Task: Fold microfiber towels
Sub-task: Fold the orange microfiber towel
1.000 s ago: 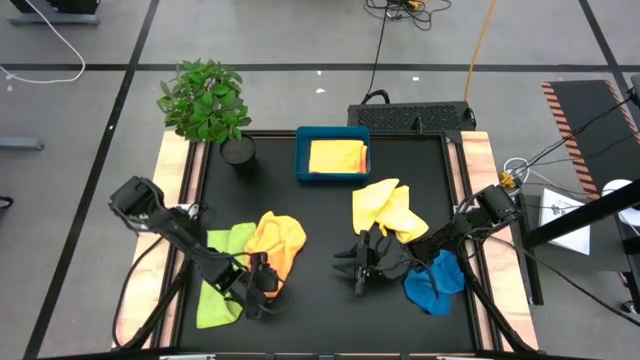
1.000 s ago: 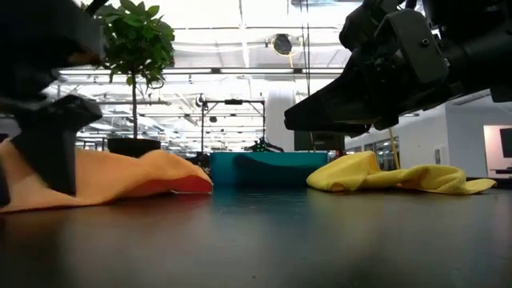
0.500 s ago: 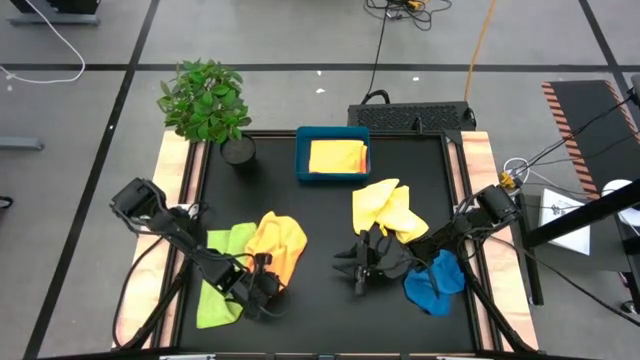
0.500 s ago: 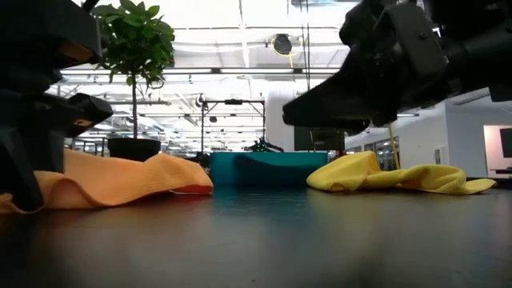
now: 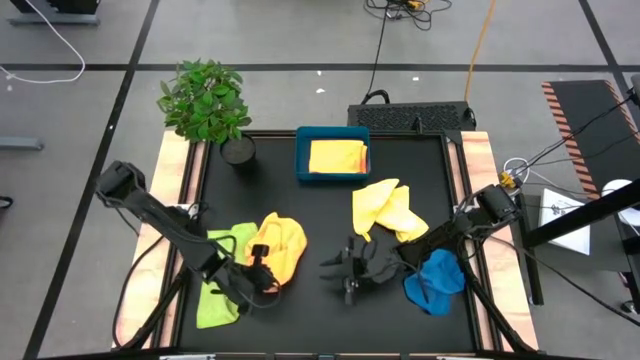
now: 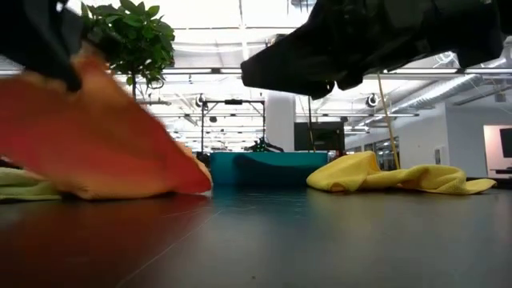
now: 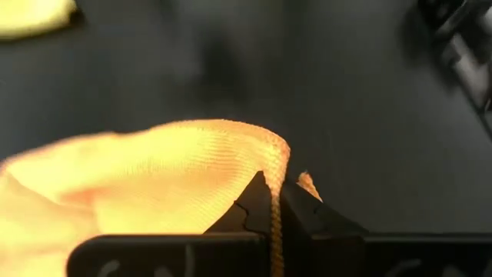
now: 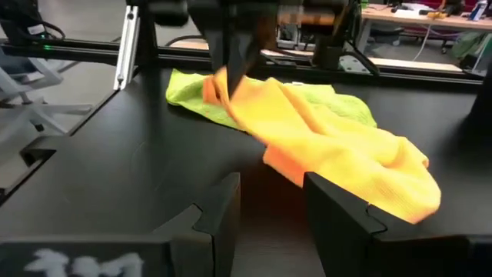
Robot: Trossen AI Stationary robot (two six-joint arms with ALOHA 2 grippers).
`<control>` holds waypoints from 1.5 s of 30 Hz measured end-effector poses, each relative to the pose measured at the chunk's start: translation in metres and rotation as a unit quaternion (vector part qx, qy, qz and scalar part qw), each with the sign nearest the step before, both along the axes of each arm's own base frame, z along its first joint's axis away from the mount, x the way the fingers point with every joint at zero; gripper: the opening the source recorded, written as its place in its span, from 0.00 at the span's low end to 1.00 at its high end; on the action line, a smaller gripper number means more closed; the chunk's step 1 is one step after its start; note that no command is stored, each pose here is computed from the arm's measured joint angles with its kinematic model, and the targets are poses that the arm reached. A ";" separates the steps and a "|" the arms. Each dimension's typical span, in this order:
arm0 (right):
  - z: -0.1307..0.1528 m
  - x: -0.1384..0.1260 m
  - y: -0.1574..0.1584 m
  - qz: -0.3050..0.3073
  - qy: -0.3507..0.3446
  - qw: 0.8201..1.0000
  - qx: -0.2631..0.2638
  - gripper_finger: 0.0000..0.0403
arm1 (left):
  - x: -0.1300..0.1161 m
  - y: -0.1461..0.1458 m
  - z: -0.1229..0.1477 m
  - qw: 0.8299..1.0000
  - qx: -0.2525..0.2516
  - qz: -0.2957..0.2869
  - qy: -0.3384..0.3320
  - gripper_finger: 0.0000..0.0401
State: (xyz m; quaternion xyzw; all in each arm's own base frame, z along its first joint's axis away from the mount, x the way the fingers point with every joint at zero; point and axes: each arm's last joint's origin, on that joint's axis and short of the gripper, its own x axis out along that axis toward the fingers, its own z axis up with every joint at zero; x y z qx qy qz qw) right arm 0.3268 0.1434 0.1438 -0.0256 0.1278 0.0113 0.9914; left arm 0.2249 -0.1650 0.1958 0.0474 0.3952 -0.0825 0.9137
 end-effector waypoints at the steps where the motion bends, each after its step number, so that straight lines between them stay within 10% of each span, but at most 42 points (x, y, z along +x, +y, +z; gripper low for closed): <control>1: 0.000 0.001 -0.001 -0.002 0.000 1.000 0.000 0.33 | -0.001 0.001 0.005 1.000 -0.001 -0.002 -0.008 0.01; 19: -0.019 0.034 -0.054 -0.086 -0.031 0.996 0.019 0.58 | -0.007 0.015 0.072 0.990 -0.004 -0.038 -0.138 0.01; 45: 0.018 0.046 0.000 -0.013 -0.018 0.999 0.042 0.59 | -0.002 0.032 0.107 0.987 0.084 0.022 -0.132 0.03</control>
